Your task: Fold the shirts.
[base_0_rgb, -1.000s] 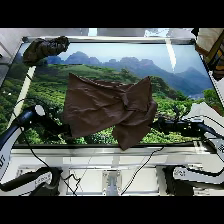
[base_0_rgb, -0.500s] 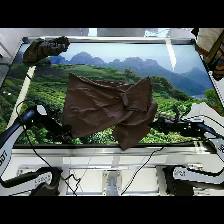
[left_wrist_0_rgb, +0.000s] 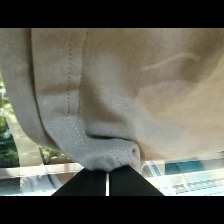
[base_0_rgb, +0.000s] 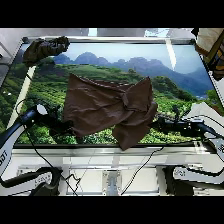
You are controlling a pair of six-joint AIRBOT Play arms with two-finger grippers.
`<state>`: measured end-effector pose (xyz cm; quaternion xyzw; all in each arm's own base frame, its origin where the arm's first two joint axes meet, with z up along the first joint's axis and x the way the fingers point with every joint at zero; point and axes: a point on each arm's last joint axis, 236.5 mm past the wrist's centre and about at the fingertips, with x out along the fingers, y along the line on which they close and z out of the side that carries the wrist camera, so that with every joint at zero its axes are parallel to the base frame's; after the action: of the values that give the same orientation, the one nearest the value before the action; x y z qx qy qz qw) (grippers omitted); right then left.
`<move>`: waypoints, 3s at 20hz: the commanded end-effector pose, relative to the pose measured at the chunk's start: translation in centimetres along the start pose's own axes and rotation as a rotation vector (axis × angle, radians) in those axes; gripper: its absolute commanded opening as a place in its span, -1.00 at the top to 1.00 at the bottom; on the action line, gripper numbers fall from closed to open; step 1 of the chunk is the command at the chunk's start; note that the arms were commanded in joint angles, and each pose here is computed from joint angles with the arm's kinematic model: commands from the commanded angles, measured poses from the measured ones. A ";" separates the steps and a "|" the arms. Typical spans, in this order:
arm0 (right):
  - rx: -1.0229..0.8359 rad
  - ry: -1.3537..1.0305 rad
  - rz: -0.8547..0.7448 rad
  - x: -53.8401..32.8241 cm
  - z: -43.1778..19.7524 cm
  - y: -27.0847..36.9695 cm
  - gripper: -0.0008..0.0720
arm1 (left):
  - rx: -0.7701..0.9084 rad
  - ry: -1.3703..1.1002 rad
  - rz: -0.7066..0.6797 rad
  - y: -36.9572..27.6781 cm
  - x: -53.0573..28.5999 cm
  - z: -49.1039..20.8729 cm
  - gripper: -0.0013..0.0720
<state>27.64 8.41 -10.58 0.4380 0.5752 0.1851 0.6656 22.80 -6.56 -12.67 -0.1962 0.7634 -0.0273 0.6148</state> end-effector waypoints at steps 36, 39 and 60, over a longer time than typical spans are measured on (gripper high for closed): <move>0.019 -0.011 0.052 -0.1 0.3 1.2 0.31 | -0.397 -0.220 -0.551 2.4 -5.9 1.8 -0.29; 0.019 -0.012 0.053 -0.1 0.3 1.2 0.31 | -0.400 -0.170 -0.491 3.5 -4.6 0.8 -0.29; 0.030 -0.036 0.067 -0.1 0.9 1.5 0.31 | -0.464 -0.158 -0.572 3.0 -3.5 2.5 0.28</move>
<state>28.79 8.86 -9.33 0.4705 0.5512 0.1907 0.6622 24.79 -1.92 -11.08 -0.5310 0.6158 -0.0055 0.5821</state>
